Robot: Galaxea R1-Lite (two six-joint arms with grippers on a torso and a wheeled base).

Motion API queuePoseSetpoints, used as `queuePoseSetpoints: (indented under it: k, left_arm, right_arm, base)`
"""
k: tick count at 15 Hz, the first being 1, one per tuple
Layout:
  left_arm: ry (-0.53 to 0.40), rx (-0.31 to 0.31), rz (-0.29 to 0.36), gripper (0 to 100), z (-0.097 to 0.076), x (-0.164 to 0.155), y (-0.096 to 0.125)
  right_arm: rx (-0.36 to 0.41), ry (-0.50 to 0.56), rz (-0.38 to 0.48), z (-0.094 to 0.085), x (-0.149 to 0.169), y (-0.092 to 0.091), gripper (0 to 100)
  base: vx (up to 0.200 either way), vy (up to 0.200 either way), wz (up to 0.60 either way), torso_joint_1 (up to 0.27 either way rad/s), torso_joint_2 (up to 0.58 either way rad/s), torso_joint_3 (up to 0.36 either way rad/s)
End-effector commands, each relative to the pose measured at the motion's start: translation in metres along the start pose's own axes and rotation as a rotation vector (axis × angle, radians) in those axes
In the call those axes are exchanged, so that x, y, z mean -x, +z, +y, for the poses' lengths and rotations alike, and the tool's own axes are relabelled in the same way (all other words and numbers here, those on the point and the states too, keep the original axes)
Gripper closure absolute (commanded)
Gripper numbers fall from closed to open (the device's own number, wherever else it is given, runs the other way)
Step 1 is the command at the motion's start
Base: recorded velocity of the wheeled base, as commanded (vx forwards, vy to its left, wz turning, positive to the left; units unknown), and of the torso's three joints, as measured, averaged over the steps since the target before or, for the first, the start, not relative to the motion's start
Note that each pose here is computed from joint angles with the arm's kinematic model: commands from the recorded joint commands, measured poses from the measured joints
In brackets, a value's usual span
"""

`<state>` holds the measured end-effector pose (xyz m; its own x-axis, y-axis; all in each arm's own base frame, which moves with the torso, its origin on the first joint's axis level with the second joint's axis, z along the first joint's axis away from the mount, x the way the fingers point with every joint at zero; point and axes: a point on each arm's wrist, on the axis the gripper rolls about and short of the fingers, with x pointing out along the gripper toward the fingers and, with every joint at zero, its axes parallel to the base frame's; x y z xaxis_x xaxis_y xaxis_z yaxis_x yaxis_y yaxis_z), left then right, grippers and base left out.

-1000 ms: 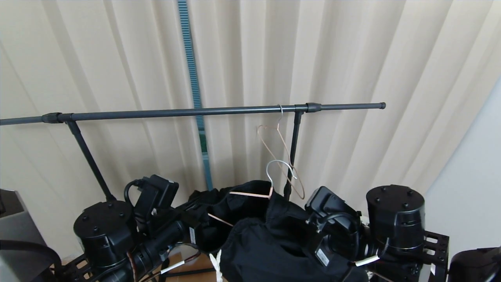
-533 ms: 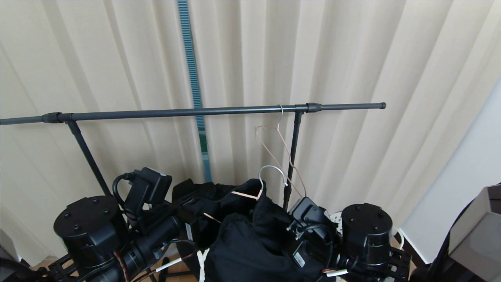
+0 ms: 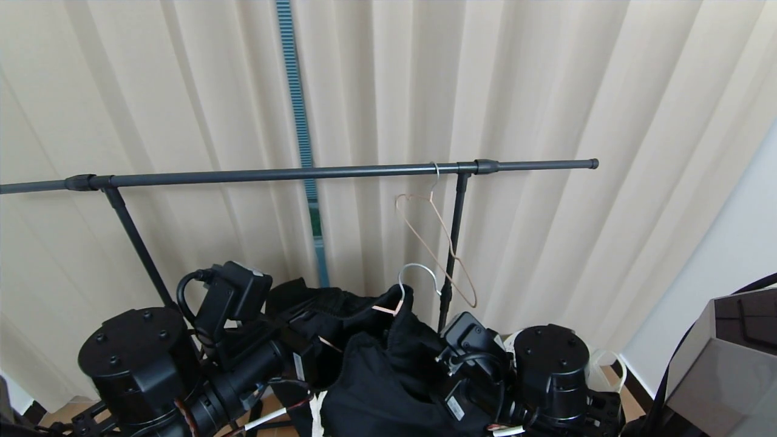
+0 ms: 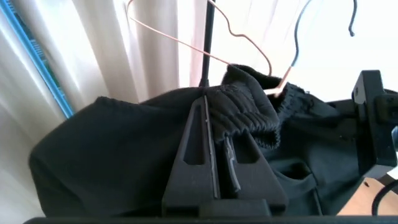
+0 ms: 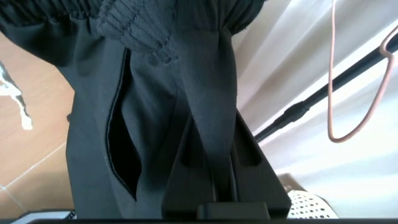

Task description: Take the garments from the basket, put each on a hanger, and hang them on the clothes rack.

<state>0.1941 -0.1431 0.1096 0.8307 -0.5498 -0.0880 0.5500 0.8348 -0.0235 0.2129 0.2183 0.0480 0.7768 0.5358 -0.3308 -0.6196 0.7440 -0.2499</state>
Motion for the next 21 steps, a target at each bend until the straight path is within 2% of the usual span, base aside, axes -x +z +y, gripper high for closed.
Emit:
queuePoseSetpoints:
  k: [1,4,6,10,15,16,19,21]
  left_arm:
    - [-0.007,0.000,0.004,100,-0.002,0.000,-0.001]
    - [0.055,-0.014,0.052,100,0.005,-0.010,-0.013]
    - [0.058,-0.040,0.052,100,0.005,-0.010,-0.013]
    - [0.056,-0.042,0.054,100,0.004,-0.009,-0.013]
    - [0.050,-0.074,0.093,100,0.003,-0.007,-0.021]
    - [0.047,-0.075,0.094,0,0.002,-0.007,-0.022]
    - [0.046,-0.075,0.096,0,0.002,-0.006,-0.022]
    - [0.044,-0.095,0.058,0,0.002,0.000,-0.013]
  right_arm:
    - [-0.003,-0.004,-0.018,0.000,0.000,0.003,100]
    - [-0.009,-0.015,-0.054,-0.001,0.001,0.007,100]
    - [-0.012,-0.017,-0.071,-0.002,0.003,0.012,100]
    - [-0.022,-0.023,-0.086,-0.003,0.004,0.016,100]
    - [-0.035,-0.028,-0.110,-0.006,0.007,0.022,100]
    - [-0.036,-0.028,-0.115,-0.006,0.008,0.024,100]
    - [-0.036,-0.029,-0.113,-0.006,0.008,0.023,100]
    - [-0.035,-0.026,-0.109,-0.006,0.008,0.022,100]
  base:
    - [0.000,0.000,0.00,0.000,0.00,0.000]
    - [0.000,0.000,0.00,0.000,0.00,0.000]
    - [0.000,0.000,0.00,0.000,0.00,0.000]
    - [0.000,0.000,0.00,0.000,0.00,0.000]
    - [0.000,0.000,0.00,0.000,0.00,0.000]
    - [0.000,0.000,0.00,0.000,0.00,0.000]
    - [0.000,0.000,0.00,0.000,0.00,0.000]
    - [0.000,0.000,0.00,0.000,0.00,0.000]
